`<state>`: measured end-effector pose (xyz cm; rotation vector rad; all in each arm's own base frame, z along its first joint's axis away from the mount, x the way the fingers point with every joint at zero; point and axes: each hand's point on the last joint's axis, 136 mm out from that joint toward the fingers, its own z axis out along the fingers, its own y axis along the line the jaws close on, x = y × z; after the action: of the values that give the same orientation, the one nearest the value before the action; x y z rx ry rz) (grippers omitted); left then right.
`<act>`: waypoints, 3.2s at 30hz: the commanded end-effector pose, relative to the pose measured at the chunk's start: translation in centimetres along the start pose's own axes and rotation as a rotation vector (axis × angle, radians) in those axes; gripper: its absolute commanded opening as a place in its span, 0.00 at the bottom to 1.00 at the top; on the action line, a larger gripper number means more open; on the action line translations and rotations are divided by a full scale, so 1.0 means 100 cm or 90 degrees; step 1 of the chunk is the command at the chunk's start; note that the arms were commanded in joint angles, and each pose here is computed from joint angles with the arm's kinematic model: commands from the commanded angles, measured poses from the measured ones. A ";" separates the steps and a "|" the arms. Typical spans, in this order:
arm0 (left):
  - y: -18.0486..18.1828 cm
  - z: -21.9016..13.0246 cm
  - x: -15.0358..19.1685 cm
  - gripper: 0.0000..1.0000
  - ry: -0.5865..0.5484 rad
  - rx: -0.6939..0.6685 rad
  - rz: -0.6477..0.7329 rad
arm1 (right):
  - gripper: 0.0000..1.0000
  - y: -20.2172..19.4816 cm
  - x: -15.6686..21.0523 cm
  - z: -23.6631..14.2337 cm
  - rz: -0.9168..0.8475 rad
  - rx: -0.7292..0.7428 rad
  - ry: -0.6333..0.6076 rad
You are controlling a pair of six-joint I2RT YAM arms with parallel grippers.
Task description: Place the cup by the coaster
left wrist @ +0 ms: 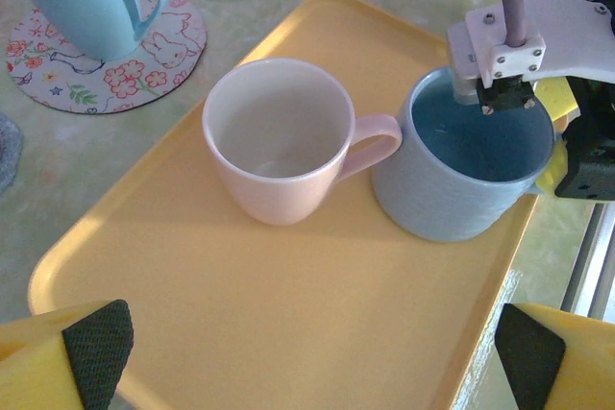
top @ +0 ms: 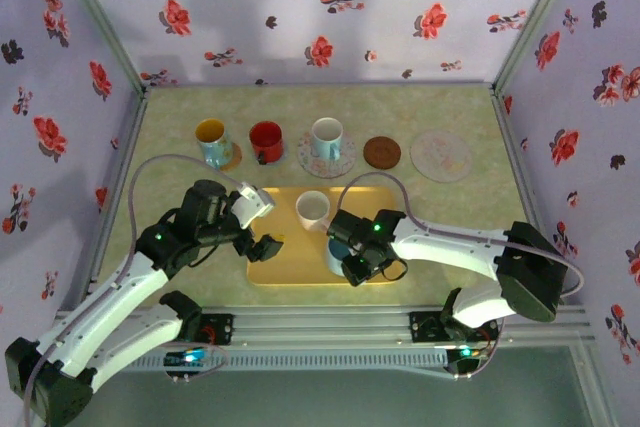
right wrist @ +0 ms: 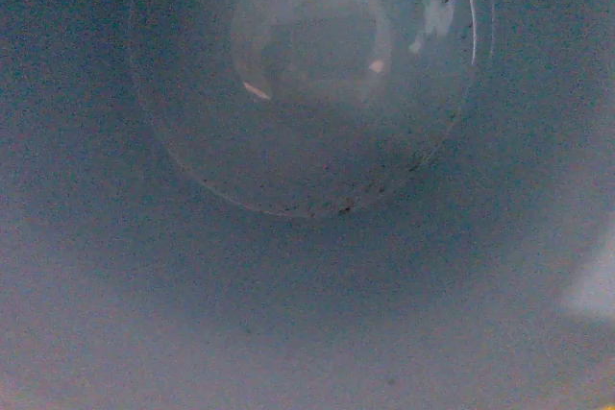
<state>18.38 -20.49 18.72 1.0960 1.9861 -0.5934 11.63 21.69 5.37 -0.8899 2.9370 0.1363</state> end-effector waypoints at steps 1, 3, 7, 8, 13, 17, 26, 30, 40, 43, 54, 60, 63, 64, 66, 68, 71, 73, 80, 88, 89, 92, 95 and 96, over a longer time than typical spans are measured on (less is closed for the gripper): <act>-0.001 0.001 0.001 1.00 -0.001 0.002 0.013 | 0.43 -0.010 -0.001 0.003 0.012 0.027 0.007; -0.001 0.000 -0.002 1.00 -0.005 0.001 0.015 | 0.40 -0.011 -0.001 0.004 0.013 0.027 0.012; -0.001 -0.001 -0.004 1.00 -0.008 0.000 0.015 | 0.32 -0.012 -0.003 0.002 0.009 0.027 0.011; -0.001 -0.001 -0.004 1.00 -0.009 0.000 0.016 | 0.29 -0.013 -0.004 0.001 0.009 0.028 0.010; 0.000 0.001 -0.005 1.00 -0.007 0.001 0.015 | 0.15 -0.022 -0.009 -0.004 0.017 0.045 0.001; 0.001 0.004 -0.007 1.00 -0.004 0.002 0.016 | 0.09 -0.026 -0.013 -0.007 0.020 0.052 -0.007; 0.004 0.010 -0.015 1.00 -0.014 0.002 0.016 | 0.00 -0.038 -0.026 -0.023 0.038 0.061 -0.061; 0.005 0.011 -0.020 1.00 -0.025 0.000 0.015 | 0.00 -0.044 -0.034 -0.034 0.058 0.061 -0.097; 0.009 0.014 -0.034 1.00 -0.061 -0.007 0.010 | 0.00 -0.060 -0.052 -0.057 0.122 0.043 -0.194; 0.010 0.015 -0.036 1.00 -0.066 -0.008 0.009 | 0.00 -0.066 -0.056 -0.063 0.134 0.045 -0.213; 0.016 0.020 -0.049 1.00 -0.105 -0.023 -0.004 | 0.00 -0.100 -0.089 -0.093 0.199 0.079 -0.308; 0.021 0.024 -0.059 1.00 -0.129 -0.031 -0.001 | 0.00 -0.123 -0.105 -0.104 0.228 0.108 -0.356; 0.023 0.027 -0.063 1.00 -0.133 -0.031 0.000 | 0.00 -0.131 -0.114 -0.111 0.240 0.110 -0.381; 0.023 0.029 -0.064 1.00 -0.134 -0.032 0.000 | 0.00 -0.133 -0.117 -0.112 0.242 0.112 -0.386; 0.025 0.032 -0.065 1.00 -0.134 -0.032 0.000 | 0.00 -0.138 -0.123 -0.115 0.241 0.115 -0.392; 0.026 0.034 -0.066 1.00 -0.134 -0.031 0.001 | 0.00 -0.142 -0.129 -0.116 0.238 0.122 -0.394; 0.027 0.037 -0.068 1.00 -0.133 -0.031 0.005 | 0.00 -0.150 -0.138 -0.117 0.236 0.130 -0.398; 0.028 0.039 -0.069 1.00 -0.132 -0.031 0.006 | 0.00 -0.155 -0.145 -0.116 0.238 0.131 -0.404; 0.032 0.045 -0.070 1.00 -0.128 -0.040 0.010 | 0.00 -0.180 -0.171 -0.114 0.240 0.149 -0.421; 0.040 0.053 -0.075 1.00 -0.130 -0.054 0.005 | 0.00 -0.206 -0.201 -0.106 0.237 0.157 -0.427; 0.041 0.054 -0.076 1.00 -0.130 -0.055 0.004 | 0.00 -0.210 -0.204 -0.103 0.239 0.157 -0.426; 0.043 0.057 -0.080 1.00 -0.130 -0.057 0.006 | 0.00 -0.218 -0.213 -0.097 0.242 0.152 -0.422; 0.045 0.060 -0.083 1.00 -0.130 -0.060 0.009 | 0.00 -0.225 -0.221 -0.091 0.240 0.152 -0.414; 0.046 0.061 -0.084 1.00 -0.129 -0.059 0.010 | 0.00 -0.228 -0.224 -0.089 0.240 0.153 -0.413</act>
<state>26.59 -25.79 19.63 0.9676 1.8761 -0.5872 38.74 13.23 11.08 -0.1950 2.5528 0.0250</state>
